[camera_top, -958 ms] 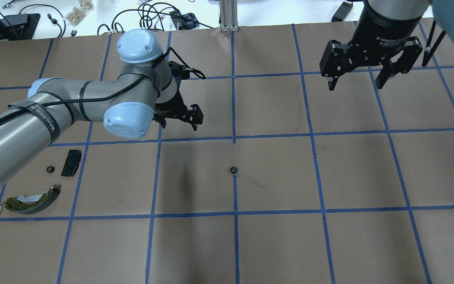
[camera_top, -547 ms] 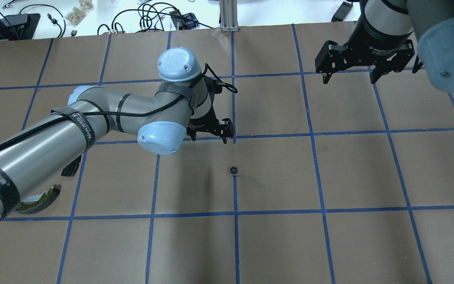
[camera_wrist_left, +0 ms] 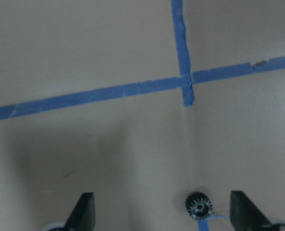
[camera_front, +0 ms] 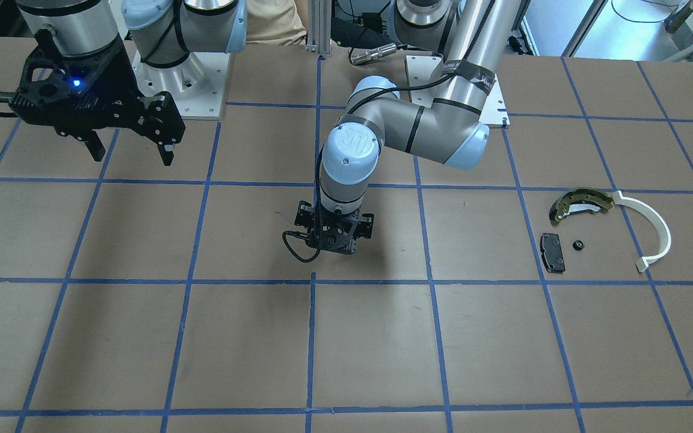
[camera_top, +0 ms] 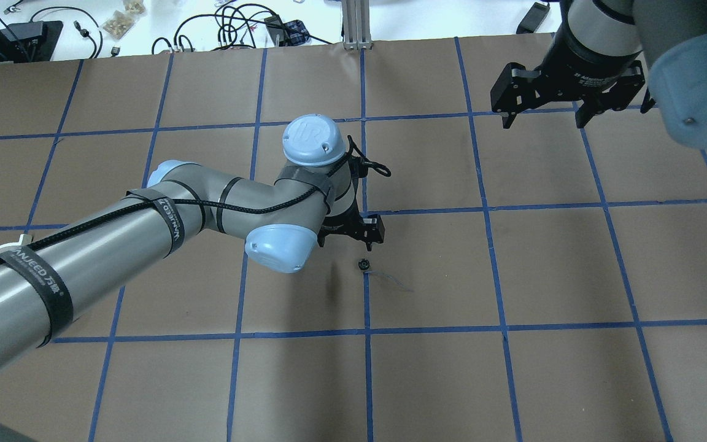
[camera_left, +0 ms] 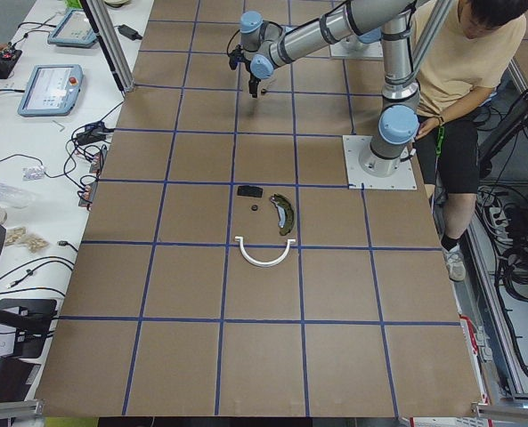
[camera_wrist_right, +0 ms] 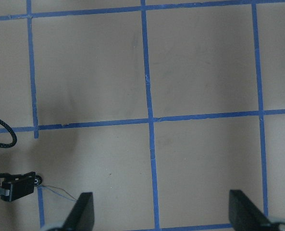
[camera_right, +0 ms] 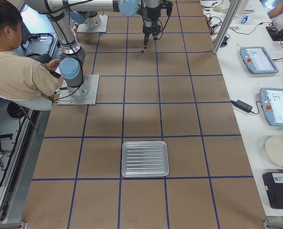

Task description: Place bearing gear from tray to pile

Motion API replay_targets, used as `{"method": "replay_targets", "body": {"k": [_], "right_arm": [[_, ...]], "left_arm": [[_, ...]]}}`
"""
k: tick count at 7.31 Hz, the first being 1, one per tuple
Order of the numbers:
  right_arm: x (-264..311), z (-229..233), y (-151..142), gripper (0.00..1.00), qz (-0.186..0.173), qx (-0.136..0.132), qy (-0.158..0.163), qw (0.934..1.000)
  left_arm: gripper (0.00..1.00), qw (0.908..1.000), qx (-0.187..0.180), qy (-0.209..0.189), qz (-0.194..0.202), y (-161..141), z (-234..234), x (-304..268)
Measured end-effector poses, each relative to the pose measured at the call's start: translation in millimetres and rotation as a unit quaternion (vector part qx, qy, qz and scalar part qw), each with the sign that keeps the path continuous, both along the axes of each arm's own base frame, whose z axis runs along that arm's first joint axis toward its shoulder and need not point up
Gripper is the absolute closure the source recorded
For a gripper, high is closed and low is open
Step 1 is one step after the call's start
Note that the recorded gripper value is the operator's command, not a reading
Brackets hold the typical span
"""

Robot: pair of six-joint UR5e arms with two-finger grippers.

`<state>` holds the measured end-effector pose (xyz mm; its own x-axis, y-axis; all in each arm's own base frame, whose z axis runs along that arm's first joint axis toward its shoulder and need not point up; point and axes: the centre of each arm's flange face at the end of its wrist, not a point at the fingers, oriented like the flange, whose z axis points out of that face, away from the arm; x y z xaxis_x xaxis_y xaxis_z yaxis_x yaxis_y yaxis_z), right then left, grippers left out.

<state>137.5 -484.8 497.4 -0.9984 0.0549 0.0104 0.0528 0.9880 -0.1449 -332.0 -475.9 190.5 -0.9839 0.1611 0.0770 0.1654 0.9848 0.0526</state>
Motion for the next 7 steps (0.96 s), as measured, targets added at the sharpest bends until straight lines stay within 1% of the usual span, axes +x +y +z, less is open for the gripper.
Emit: {"method": "replay_targets", "body": {"k": [1, 2, 4, 6, 7], "right_arm": [[0.0, -1.2, 0.3, 0.0, 0.0, 0.002, 0.0, 1.0], [-0.1, -0.8, 0.5, 0.0, 0.0, 0.002, 0.0, 1.0], [0.0, 0.7, 1.2, 0.0, 0.0, 0.001, 0.0, 1.0], [0.0, 1.7, 1.4, 0.0, 0.0, 0.0, 0.0, 1.0], [0.0, 2.3, 1.4, 0.0, 0.0, 0.0, 0.0, 1.0]], "left_arm": [[0.1, 1.0, -0.008, 0.004, 0.0, 4.1, -8.1, -2.8], [0.22, 0.9999, -0.013, 0.008, 0.001, 6.5, -15.3, -4.7], [0.29, 0.9999, -0.012, 0.009, -0.001, 8.4, -24.0, -6.8], [0.29, 0.9999, -0.011, 0.009, -0.005, 10.5, -25.7, -9.8], [0.44, 0.9999, -0.011, 0.009, -0.006, 11.0, -26.2, -10.1]]}}
